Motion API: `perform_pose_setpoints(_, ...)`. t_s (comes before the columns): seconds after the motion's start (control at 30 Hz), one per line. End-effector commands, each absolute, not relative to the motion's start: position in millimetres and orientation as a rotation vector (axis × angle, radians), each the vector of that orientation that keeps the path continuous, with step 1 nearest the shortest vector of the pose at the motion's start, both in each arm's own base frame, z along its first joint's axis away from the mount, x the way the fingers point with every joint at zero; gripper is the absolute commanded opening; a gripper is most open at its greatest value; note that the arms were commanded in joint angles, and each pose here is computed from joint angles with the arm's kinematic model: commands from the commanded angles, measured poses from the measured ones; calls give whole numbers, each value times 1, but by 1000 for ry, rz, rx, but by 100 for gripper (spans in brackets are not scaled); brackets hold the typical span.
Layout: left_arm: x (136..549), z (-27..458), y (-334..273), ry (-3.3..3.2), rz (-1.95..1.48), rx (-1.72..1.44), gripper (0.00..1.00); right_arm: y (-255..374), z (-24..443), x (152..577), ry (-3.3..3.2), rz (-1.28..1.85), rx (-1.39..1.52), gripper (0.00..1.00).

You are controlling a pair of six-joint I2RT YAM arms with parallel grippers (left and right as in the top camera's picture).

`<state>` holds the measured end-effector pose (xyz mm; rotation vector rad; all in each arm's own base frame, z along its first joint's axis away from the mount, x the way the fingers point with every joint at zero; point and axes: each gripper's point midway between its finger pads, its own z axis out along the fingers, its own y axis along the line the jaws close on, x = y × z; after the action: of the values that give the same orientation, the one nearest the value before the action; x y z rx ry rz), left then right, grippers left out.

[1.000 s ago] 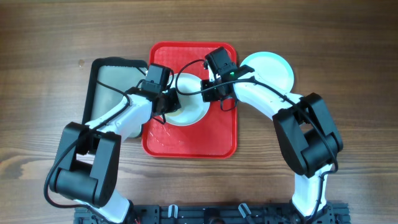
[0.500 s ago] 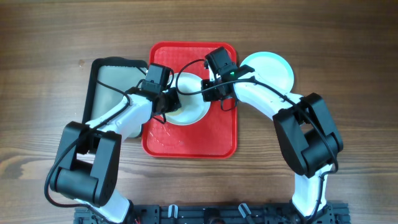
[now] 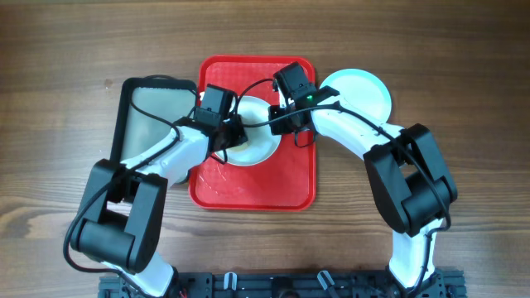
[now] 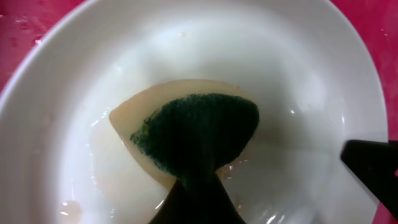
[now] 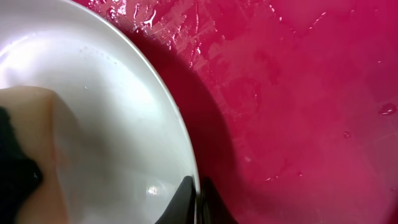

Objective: Clean dirty plates on tray and stack at the side
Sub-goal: 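Scrub the white plate surface with the sponge in the left gripper, then scrub the white plate near the right gripper with the sponge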

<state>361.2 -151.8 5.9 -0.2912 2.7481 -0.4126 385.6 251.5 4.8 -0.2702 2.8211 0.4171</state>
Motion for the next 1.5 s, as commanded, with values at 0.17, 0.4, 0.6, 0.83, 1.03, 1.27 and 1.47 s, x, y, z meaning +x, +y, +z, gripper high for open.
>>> perform_pose_setpoints(0.17, 337, -30, -172, 2858, -462, -325, 4, 250, 2, 382, 2826, 387, -304, 4)
perform_pose_setpoints(0.4, 336, -19, -199, 2850, -697, -269, 4, 250, 3, 382, 2825, 387, -304, 4)
perform_pose_setpoints(0.6, 338, -15, -206, 2833, -754, -251, 4, 250, 2, 382, 2825, 387, -305, 4)
perform_pose_setpoints(0.83, 339, -14, -207, 2828, -756, -248, 4, 250, 3, 382, 2823, 388, -304, 4)
perform_pose_setpoints(1.03, 339, -14, -207, 2828, -756, -248, 4, 250, 3, 382, 2823, 388, -304, 4)
perform_pose_setpoints(1.27, 339, -12, -211, 2825, -791, -239, 4, 250, 3, 382, 2823, 388, -304, 4)
perform_pose_setpoints(1.47, 346, 9, -221, 2772, -973, -211, 4, 250, 3, 382, 2823, 388, -305, 5)
